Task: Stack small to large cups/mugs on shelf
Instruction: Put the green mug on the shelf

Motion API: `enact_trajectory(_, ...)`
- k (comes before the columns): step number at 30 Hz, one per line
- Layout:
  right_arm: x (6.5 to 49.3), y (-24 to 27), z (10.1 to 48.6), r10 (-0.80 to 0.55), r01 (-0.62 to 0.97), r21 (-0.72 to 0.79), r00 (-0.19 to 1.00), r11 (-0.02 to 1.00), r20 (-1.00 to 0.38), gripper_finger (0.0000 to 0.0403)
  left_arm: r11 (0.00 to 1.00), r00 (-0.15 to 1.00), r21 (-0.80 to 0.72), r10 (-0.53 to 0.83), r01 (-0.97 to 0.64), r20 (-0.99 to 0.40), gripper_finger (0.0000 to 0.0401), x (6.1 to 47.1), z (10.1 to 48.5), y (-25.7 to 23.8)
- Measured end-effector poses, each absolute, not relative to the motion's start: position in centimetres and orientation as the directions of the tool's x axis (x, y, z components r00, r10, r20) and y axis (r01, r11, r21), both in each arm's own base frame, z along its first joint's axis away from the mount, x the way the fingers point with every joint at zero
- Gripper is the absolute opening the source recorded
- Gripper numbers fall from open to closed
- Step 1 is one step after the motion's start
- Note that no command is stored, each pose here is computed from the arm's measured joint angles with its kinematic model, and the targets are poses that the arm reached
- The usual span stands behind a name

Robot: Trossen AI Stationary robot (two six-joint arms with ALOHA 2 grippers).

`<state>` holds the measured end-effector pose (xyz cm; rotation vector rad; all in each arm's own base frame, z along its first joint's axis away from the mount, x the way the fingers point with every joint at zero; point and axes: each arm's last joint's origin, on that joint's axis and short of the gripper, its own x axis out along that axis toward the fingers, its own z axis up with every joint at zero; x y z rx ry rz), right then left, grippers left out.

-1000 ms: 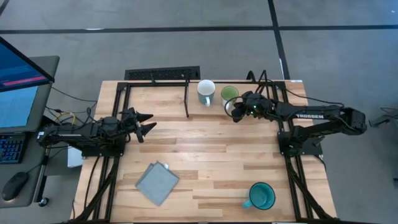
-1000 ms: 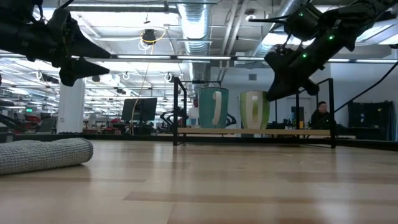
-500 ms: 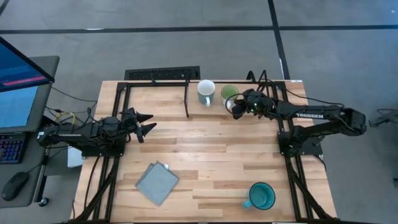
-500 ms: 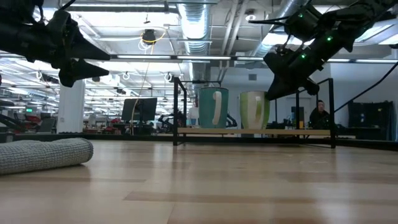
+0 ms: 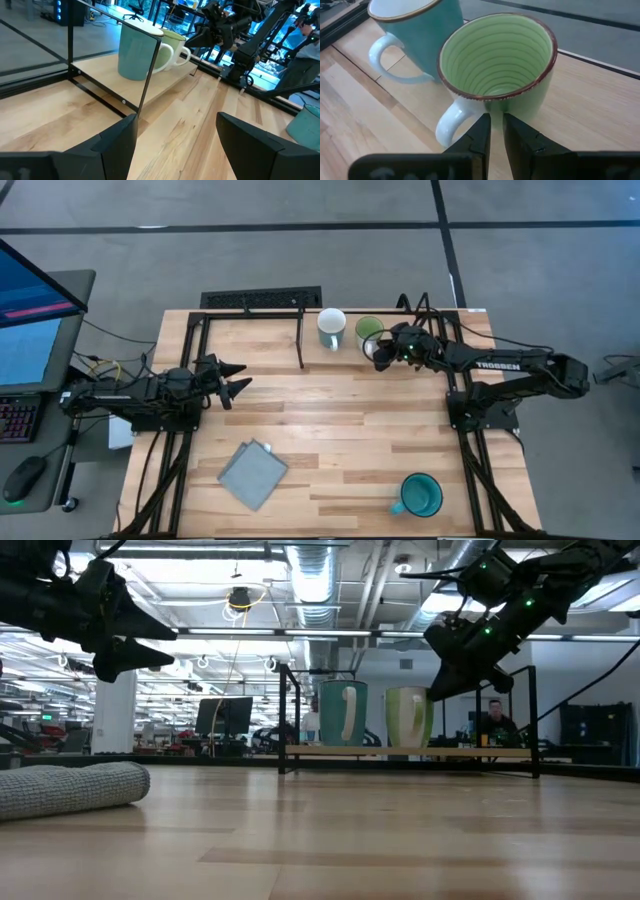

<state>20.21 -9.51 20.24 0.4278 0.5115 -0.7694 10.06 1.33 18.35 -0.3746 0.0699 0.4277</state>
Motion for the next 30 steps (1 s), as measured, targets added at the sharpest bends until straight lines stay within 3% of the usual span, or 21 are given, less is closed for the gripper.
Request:
enact_trajectory(14, 21.1, -9.8, 19.9, -0.508, 0.698, 0.194, 0.656, 0.689, -0.558, 0.0074, 0.838, 0.908, -0.349, 0.392, -0.419, -0.15, 0.0261, 10.1, 18.3, 1.3)
enact_trajectory(23, 23.8, -10.3, 17.4, -0.429, 0.679, 0.186, 0.627, 0.71, -0.65, 0.0074, 0.835, 0.912, -0.368, 0.378, -0.41, -0.157, 0.0261, 10.1, 18.2, 1.3)
enact_trajectory(30, 24.6, -10.7, 18.2, -0.432, 0.675, 0.161, 0.618, 0.72, -0.657, 0.0074, 0.829, 0.912, -0.381, 0.378, -0.409, -0.157, 0.0261, 10.1, 18.2, 1.3)
